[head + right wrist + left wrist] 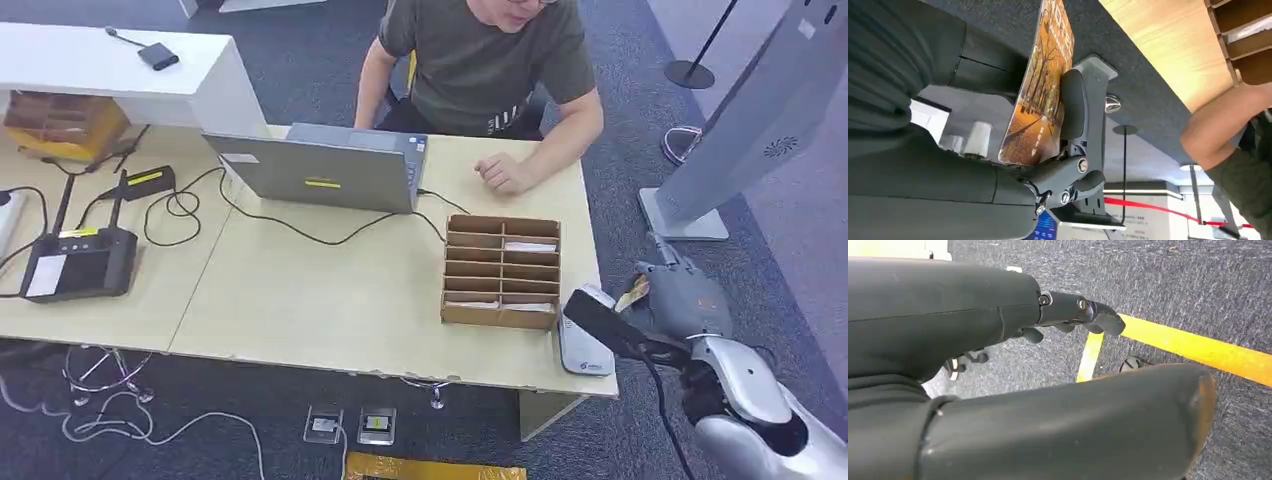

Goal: Pass the card to the sensor for recognition and then transmit it.

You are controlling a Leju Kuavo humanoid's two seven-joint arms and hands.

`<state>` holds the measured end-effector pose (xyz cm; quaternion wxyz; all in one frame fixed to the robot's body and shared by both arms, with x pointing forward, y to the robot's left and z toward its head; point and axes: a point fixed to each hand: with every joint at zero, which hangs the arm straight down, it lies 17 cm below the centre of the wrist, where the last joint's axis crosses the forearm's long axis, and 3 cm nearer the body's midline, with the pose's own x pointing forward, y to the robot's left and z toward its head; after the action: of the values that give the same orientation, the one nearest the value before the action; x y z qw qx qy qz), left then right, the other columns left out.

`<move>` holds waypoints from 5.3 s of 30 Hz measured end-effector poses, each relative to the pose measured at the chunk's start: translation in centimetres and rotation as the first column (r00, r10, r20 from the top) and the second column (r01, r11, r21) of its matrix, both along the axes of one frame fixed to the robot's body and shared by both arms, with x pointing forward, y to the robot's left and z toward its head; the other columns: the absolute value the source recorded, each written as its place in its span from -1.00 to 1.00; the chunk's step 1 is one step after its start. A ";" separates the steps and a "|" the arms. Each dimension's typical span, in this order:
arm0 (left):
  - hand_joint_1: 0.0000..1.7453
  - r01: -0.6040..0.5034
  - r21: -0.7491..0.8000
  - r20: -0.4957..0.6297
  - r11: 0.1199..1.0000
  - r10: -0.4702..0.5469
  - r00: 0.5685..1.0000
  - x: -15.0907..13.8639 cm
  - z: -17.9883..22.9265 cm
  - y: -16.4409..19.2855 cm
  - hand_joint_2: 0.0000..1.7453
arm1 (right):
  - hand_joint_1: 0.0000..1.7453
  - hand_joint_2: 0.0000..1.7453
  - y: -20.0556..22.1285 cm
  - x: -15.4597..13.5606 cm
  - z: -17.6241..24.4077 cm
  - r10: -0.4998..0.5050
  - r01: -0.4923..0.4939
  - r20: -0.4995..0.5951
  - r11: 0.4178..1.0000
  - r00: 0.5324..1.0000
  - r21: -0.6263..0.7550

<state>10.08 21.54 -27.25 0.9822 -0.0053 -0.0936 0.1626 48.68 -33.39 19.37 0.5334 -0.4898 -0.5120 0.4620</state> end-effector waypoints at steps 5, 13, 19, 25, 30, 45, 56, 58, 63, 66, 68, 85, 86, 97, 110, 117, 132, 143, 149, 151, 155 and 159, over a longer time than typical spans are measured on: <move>-1.00 -0.003 0.000 -0.001 1.000 0.003 1.000 0.0 0.0 0.0 -1.00 | 1.00 1.00 0.3 0.2 -1.4 0.000 0.000 -0.024 1.000 1.000 -0.004; -1.00 -0.004 0.002 -0.001 1.000 0.004 1.000 0.0 0.0 0.1 -1.00 | 1.00 1.00 0.7 0.4 -2.9 0.000 0.000 -0.052 1.000 0.999 -0.013; -1.00 -0.012 0.007 -0.005 1.000 0.012 1.000 -0.1 0.0 0.2 -1.00 | 1.00 1.00 0.9 0.6 -3.4 -0.002 0.001 -0.058 1.000 0.998 -0.006; -1.00 -0.028 0.011 -0.011 1.000 0.028 1.000 -0.1 -0.1 0.3 -1.00 | 1.00 1.00 0.8 1.5 -4.4 0.005 -0.006 -0.071 1.000 0.997 -0.015; -1.00 -0.046 0.011 -0.016 0.999 0.046 0.999 -0.2 -0.1 0.4 -1.00 | 1.00 1.00 1.6 2.7 -5.5 0.028 -0.030 -0.090 0.999 0.996 -0.024; -1.00 -0.050 0.016 -0.019 0.999 0.050 0.999 -0.3 -0.1 0.5 -1.00 | 1.00 1.00 2.2 4.0 -9.8 0.019 -0.024 -0.172 0.999 0.985 -0.023; -1.00 -0.050 0.017 -0.020 0.999 0.050 0.999 -0.3 -0.1 0.5 -1.00 | 1.00 1.00 2.3 4.2 -10.6 0.011 -0.017 -0.188 0.999 0.982 -0.030; -1.00 -0.050 0.017 -0.019 0.999 0.050 0.999 -0.3 -0.1 0.5 -1.00 | 1.00 1.00 2.3 4.2 -10.7 0.009 -0.015 -0.190 0.999 0.982 -0.031; -1.00 -0.050 0.017 -0.020 0.999 0.050 0.999 -0.3 -0.1 0.5 -1.00 | 1.00 1.00 2.3 4.2 -10.9 0.006 -0.012 -0.193 0.999 0.981 -0.031; -1.00 -0.050 0.017 -0.020 0.999 0.050 0.999 -0.3 -0.1 0.5 -1.00 | 1.00 1.00 2.3 4.2 -11.0 0.005 -0.011 -0.195 0.999 0.981 -0.030; -1.00 -0.050 0.017 -0.020 0.999 0.050 0.999 -0.3 -0.1 0.5 -1.00 | 1.00 1.00 2.3 4.2 -11.1 0.004 -0.010 -0.197 0.999 0.980 -0.030; -1.00 -0.050 0.016 -0.019 0.999 0.050 0.999 -0.3 -0.1 0.5 -1.00 | 1.00 1.00 2.3 4.2 -11.5 -0.002 -0.004 -0.204 0.999 0.979 -0.032; -1.00 -0.050 0.017 -0.020 0.999 0.050 0.999 -0.3 -0.1 0.5 -1.00 | 1.00 1.00 2.3 4.2 -11.5 -0.003 -0.004 -0.204 0.999 0.979 -0.032; -1.00 -0.050 0.016 -0.019 0.999 0.050 0.999 -0.3 -0.1 0.5 -1.00 | 1.00 1.00 2.2 4.2 -11.5 -0.004 -0.003 -0.205 0.999 0.979 -0.033; -1.00 -0.050 0.017 -0.020 0.999 0.050 0.999 -0.3 -0.1 0.5 -1.00 | 1.00 1.00 2.3 4.3 -11.6 -0.006 -0.001 -0.208 0.999 0.978 -0.033; -1.00 -0.050 0.017 -0.020 0.999 0.050 0.999 -0.3 -0.1 0.5 -1.00 | 1.00 1.00 2.2 4.3 -11.6 -0.007 0.000 -0.208 0.999 0.978 -0.033; -1.00 -0.047 0.042 -0.028 0.998 0.048 0.998 -0.5 -0.2 0.9 -1.00 | 1.00 1.00 -3.4 2.0 -13.1 -0.132 0.137 -0.194 0.991 0.972 0.012; -1.00 -0.052 0.036 -0.028 0.998 0.053 0.998 -0.5 -0.2 0.8 -1.00 | 1.00 1.00 -3.8 2.0 -10.9 -0.137 0.139 -0.153 0.990 0.979 0.004; -1.00 -0.055 0.032 -0.028 0.998 0.056 0.998 -0.5 -0.2 0.7 -1.00 | 1.00 1.00 -3.6 2.1 -9.6 -0.127 0.130 -0.121 0.991 0.985 0.016; -1.00 -0.058 0.032 -0.028 0.998 0.059 0.998 -0.5 -0.2 0.7 -1.00 | 1.00 1.00 -3.2 2.4 -8.3 -0.119 0.121 -0.086 0.993 0.989 0.013; -1.00 -0.066 0.031 -0.030 0.997 0.067 0.997 -0.5 -0.2 0.8 -1.00 | 1.00 1.00 -3.0 2.8 -4.5 -0.119 0.120 -0.021 0.993 0.993 0.007; -1.00 -0.068 0.031 -0.028 0.997 0.069 0.997 -0.5 -0.2 0.8 -1.00 | 1.00 1.00 -2.8 3.4 0.4 -0.111 0.110 0.061 0.994 0.992 0.022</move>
<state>9.60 22.30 -27.44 0.9773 0.0150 -0.0819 0.1951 52.08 -36.21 19.80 0.5465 -0.5264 -0.5048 0.4117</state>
